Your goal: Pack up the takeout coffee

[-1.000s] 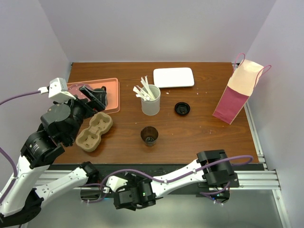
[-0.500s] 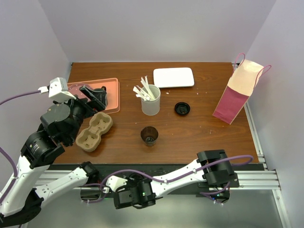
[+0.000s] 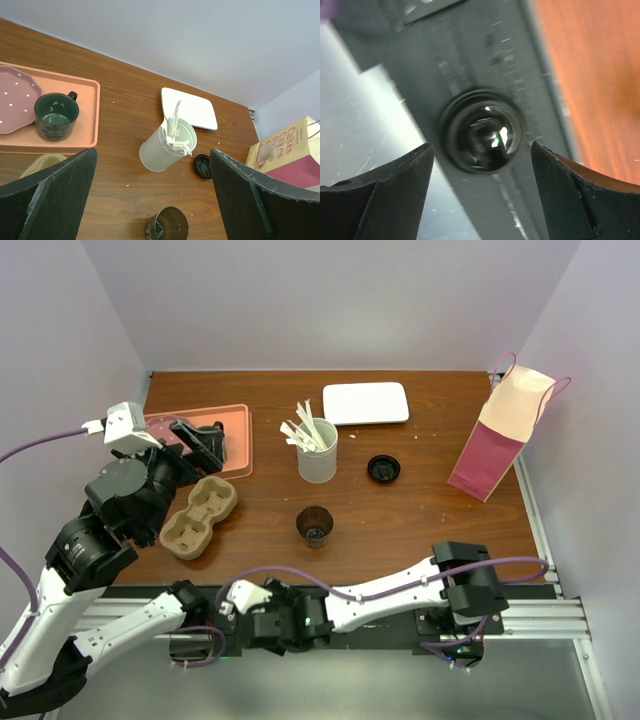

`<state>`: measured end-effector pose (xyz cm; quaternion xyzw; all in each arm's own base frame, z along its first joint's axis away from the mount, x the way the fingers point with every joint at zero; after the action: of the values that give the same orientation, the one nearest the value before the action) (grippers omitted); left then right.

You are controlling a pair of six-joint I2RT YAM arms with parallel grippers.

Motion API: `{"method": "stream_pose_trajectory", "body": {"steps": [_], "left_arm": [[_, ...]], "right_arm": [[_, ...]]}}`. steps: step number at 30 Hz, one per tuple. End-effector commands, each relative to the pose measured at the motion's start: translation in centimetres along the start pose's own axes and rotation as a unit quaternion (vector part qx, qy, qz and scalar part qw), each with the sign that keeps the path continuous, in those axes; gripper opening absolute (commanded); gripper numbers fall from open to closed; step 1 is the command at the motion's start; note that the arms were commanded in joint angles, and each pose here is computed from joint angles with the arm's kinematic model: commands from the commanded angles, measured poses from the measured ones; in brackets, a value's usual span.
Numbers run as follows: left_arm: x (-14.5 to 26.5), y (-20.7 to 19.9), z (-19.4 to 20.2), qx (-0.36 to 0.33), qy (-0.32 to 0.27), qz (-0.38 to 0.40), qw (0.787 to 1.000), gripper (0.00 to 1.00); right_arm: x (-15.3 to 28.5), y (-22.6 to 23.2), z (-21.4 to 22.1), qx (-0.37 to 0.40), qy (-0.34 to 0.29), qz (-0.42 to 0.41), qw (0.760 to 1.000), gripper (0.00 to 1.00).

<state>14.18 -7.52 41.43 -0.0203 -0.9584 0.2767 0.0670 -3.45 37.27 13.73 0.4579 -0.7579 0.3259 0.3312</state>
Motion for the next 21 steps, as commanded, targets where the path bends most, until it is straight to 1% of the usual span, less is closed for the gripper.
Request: {"method": "stream_pose_trajectory", "body": {"steps": [1, 7, 11, 15, 21], "left_arm": [[0.0, 0.1, -0.5, -0.006, -0.020, 0.000, 1.000, 1.00], [-0.1, 0.0, -0.7, -0.017, -0.023, 0.000, 1.000, 1.00], [-0.1, 0.0, -0.8, -0.021, -0.026, 0.000, 0.999, 1.00], [-0.1, 0.0, -1.0, -0.021, -0.032, 0.002, 0.999, 1.00], [-0.4, -0.2, -1.0, -0.028, -0.035, 0.003, 0.999, 1.00]], "right_arm": [[0.7, -1.1, -1.5, -0.038, -0.023, -0.042, 0.998, 0.83], [-0.8, -0.3, -1.3, -0.033, 0.000, -0.064, 0.997, 0.85], [-1.5, 0.0, -1.0, -0.046, 0.017, -0.077, 0.996, 0.86], [-2.4, -0.3, -0.4, -0.052, 0.040, -0.063, 0.996, 0.86], [-2.8, -1.1, -0.3, -0.064, 0.047, -0.059, 0.995, 0.86]]}}
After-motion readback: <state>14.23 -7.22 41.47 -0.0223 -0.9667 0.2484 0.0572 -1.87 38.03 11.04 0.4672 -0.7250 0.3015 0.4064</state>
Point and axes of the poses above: each gripper's point midway between its finger pads, its own x axis back along the fingers, its own y axis along the line the jaws close on, z = x × y, the point moved 8 cm from there along x, back along the fingers, and after that the axes turned 4 degrees about x, right-handed, at the moved point
